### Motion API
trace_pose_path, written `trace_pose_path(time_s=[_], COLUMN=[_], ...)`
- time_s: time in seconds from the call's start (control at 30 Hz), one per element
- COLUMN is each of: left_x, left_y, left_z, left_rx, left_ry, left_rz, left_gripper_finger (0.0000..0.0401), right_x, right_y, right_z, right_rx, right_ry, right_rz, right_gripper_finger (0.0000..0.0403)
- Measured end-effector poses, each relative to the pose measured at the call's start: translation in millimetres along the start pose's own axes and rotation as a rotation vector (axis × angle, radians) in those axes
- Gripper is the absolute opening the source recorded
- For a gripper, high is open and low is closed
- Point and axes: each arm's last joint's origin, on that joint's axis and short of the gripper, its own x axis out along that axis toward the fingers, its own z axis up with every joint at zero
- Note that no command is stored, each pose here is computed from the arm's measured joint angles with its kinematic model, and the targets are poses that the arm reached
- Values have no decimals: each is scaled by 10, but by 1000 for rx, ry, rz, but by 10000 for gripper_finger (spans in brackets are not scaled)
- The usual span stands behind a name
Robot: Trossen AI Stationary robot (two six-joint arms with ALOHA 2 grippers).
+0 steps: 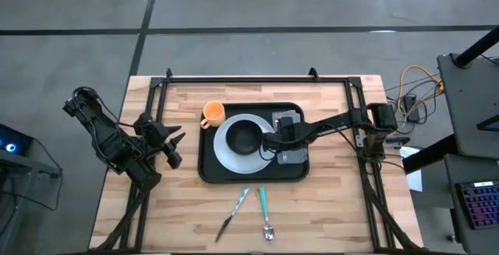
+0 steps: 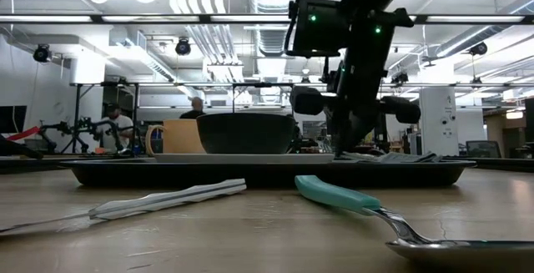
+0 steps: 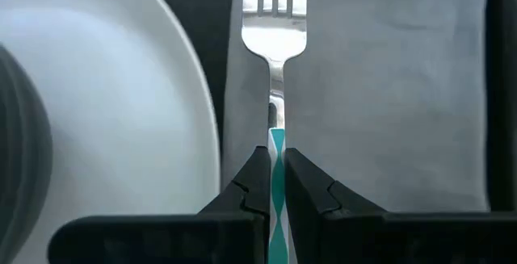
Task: Set up tray
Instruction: Put the blue fork on the gray napkin to the right of the white plate, then put the blue knife on the gray napkin to the right of the blue fork
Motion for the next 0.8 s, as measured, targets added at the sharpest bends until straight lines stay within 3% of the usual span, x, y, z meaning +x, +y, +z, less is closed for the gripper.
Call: trace_pose_path(time_s=[0.2, 0.6, 0.73, 0.8], left_x=[0, 0, 0, -1], left_y=[-2, -7, -8, -10], left_z=[-8, -20, -24, -30], left_rx=[0, 1, 1, 10], left_ry=[28, 64, 81, 101], left_rz=[-7, -14, -18, -24], left_gripper_finger=[98, 98, 98, 98], right_x=[15, -56, -252, -464], right_y=[20, 34, 77, 138], right_z=[-6, -21, 68, 148], right_rx=[-8, -25, -108, -226], right_ry=[11, 88, 99, 91], right_rz=[16, 12, 9, 53], right_gripper_finger=[22, 105, 116, 118])
